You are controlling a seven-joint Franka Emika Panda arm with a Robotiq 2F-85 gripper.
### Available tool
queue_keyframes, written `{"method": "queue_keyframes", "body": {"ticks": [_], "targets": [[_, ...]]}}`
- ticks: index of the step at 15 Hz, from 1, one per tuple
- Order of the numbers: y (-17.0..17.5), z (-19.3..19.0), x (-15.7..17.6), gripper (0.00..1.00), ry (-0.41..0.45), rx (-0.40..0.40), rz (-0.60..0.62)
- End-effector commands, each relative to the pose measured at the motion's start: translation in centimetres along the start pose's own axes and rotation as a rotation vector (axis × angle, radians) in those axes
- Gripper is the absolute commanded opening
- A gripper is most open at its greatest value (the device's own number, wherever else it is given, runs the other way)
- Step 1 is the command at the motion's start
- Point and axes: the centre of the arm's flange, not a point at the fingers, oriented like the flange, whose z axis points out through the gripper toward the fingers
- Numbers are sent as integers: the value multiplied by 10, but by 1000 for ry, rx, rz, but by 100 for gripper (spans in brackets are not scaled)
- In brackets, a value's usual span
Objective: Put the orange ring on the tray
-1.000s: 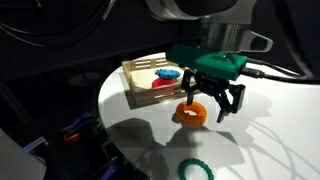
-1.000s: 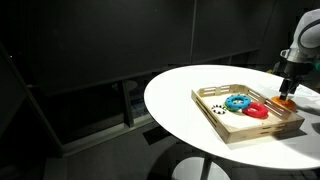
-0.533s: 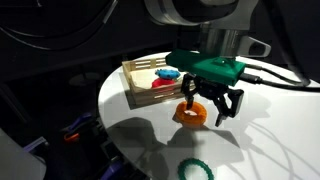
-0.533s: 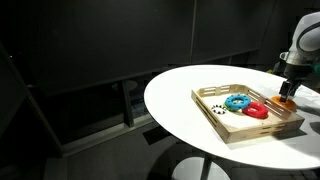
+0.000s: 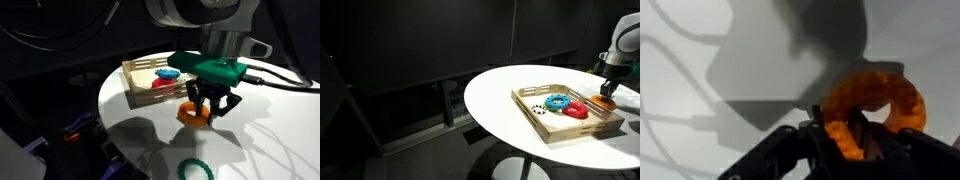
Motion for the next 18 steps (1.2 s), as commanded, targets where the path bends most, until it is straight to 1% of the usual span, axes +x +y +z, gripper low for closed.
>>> {"method": "queue_keyframes", "body": {"ticks": [1, 3, 4, 9, 13, 18], "targets": [[4, -34, 2, 5, 13, -4, 33], [5, -50, 4, 8, 21, -3, 43], [6, -59, 5, 6, 23, -2, 48], [-1, -101, 19, 7, 43, 5, 49], [-29, -123, 39, 7, 55, 6, 7], [-82, -142, 60, 7, 62, 1, -74]]}}
